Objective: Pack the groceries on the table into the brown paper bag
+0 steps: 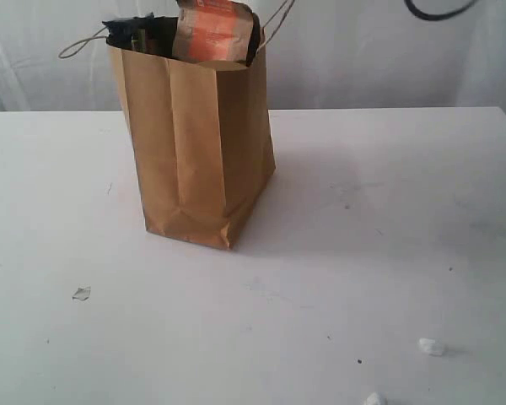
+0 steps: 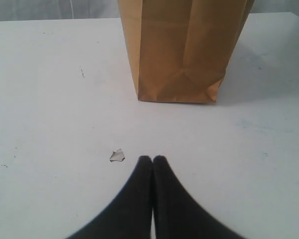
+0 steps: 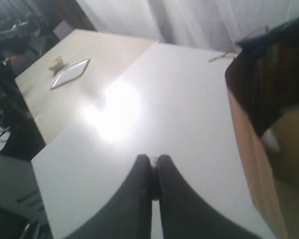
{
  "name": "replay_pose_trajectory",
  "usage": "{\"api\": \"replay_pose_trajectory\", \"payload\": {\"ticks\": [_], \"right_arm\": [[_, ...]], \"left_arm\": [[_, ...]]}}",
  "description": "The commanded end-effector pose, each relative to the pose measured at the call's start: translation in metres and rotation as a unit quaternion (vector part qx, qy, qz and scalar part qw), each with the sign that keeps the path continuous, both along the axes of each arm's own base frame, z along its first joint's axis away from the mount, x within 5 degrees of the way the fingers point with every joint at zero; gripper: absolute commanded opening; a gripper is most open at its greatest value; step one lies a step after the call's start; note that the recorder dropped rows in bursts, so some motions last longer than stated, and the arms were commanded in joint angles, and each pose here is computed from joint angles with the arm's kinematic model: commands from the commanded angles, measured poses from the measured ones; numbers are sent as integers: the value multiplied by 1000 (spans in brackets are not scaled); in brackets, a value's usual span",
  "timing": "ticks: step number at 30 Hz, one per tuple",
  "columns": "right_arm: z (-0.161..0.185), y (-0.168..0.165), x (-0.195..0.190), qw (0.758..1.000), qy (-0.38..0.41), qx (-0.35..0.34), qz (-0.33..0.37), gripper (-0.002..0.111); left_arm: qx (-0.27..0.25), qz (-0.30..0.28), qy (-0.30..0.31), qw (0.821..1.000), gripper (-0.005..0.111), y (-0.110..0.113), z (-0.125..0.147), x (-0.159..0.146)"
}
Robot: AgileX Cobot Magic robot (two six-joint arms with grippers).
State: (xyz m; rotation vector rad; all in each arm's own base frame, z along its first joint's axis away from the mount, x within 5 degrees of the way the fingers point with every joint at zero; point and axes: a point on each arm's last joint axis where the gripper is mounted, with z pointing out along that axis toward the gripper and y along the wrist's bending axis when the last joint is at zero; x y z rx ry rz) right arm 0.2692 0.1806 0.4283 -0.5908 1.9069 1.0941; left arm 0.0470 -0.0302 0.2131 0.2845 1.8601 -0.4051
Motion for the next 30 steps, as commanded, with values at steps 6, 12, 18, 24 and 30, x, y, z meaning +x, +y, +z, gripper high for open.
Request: {"api": "replay_pose_trajectory", "payload": {"ticks": [6, 12, 18, 24, 30], "right_arm": [[-24, 55, 91, 994, -63, 11, -83, 0], [-56, 66, 115, 993, -79, -30, -87, 6], [-61, 65, 123, 989, -86, -32, -115, 25], [-59, 66, 116, 991, -93, -55, -83, 27], [-59, 50, 88, 966, -101, -236, 11, 19]], "left_arm": [[-7, -3, -7, 1000, 0, 0, 0, -2], [-7, -3, -7, 1000, 0, 0, 0, -2], [-7, -3, -7, 1000, 0, 0, 0, -2], [-7, -3, -7, 1000, 0, 0, 0, -2], [-7, -3, -7, 1000, 0, 0, 0, -2]]}}
